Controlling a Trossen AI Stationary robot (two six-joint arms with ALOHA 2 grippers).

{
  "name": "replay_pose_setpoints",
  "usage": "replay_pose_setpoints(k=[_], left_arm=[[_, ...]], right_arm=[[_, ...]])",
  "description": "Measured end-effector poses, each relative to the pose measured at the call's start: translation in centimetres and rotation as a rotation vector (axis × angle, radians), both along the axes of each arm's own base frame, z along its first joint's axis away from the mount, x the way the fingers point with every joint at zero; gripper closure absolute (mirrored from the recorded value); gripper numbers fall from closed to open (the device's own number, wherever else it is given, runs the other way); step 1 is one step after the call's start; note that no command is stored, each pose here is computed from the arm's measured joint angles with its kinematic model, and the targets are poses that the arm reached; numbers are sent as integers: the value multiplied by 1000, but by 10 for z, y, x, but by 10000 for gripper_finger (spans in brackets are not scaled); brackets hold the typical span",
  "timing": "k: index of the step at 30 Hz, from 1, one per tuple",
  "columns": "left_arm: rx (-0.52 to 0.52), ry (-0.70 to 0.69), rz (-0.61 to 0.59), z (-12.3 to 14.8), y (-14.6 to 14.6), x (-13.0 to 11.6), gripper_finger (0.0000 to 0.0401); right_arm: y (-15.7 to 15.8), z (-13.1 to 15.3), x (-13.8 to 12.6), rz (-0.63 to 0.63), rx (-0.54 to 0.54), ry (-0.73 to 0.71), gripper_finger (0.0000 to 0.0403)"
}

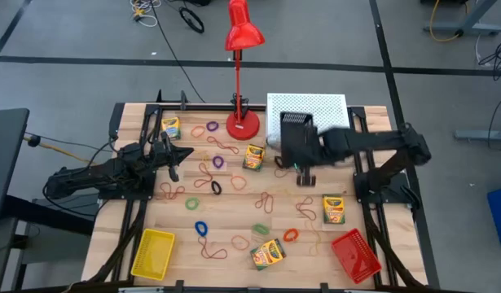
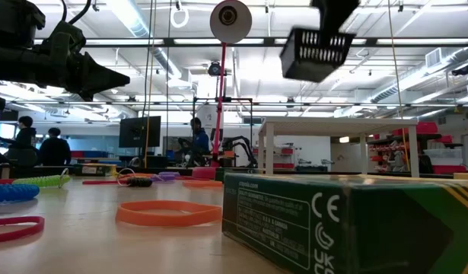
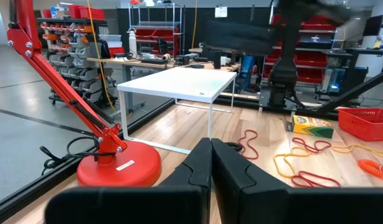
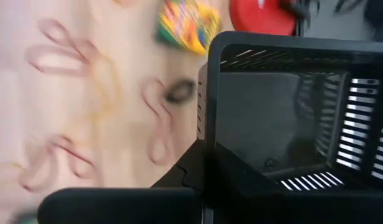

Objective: Pick & Place Office Desk Supplies
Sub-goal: Put the black bin on the shelf

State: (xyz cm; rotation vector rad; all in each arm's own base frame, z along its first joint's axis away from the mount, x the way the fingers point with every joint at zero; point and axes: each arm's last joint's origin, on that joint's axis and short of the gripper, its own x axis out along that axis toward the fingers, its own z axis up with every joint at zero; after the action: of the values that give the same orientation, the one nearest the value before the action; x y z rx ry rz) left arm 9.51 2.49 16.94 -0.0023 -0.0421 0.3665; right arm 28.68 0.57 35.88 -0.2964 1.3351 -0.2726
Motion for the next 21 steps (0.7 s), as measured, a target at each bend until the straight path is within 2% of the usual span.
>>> replay_pose_setpoints(k=[5, 11, 17, 21], left_arm=[[0, 0, 0, 0, 0, 0, 392], [0, 0, 0, 0, 0, 0, 392], [0, 0, 0, 0, 0, 0, 392], [0, 0, 0, 0, 0, 0, 392]], right_arm=[[-56, -3, -3, -28, -9, 61, 394], [-106, -3, -14, -80, 56, 59, 385], [-131, -6, -21, -86, 98, 42, 391], [-137, -27, -31, -99, 129, 98, 388]])
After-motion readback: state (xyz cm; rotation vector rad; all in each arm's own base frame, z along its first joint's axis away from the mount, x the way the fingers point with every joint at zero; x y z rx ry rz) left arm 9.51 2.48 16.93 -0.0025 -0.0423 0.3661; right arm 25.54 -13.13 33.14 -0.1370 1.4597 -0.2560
